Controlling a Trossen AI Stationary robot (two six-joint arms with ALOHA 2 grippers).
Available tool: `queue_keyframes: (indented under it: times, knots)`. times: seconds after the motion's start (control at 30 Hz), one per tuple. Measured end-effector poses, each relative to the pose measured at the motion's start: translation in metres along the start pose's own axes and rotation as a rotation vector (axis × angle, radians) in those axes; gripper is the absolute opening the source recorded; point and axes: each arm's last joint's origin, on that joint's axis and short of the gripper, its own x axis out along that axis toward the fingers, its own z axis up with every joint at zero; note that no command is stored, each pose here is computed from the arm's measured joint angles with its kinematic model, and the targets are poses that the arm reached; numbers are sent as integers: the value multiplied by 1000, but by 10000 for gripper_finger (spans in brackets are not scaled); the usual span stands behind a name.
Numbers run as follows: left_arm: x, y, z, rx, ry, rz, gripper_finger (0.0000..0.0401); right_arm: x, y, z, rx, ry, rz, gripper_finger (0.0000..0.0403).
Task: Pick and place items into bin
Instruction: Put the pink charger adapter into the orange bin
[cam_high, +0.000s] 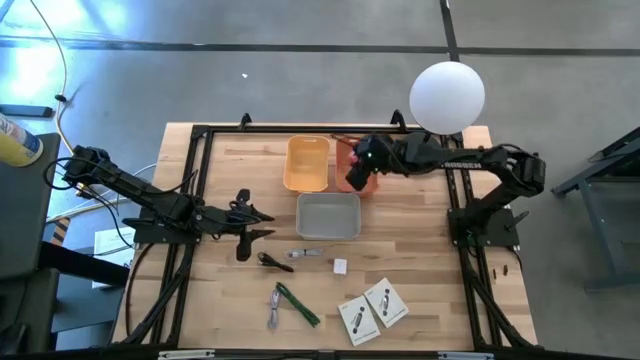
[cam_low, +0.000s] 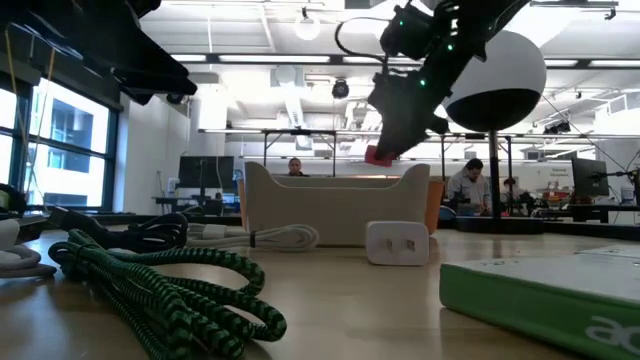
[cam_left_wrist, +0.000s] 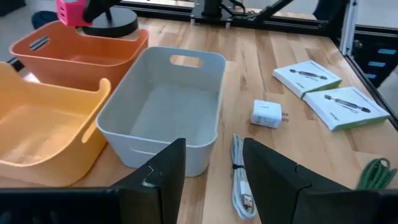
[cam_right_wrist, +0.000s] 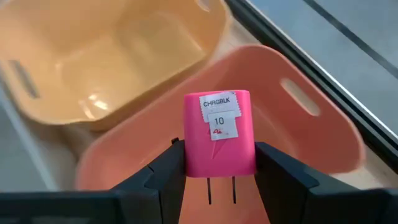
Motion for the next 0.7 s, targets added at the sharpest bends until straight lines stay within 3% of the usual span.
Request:
queue_keyframes:
  times: [0.37, 0.7]
  knots:
    - [0, 3, 1, -1, -27, 96, 150, 23, -40, 1, 95, 56, -57, 165]
    - [0, 3, 1, -32, -31, 98, 150, 43, -43, -5, 121, 103, -22, 165]
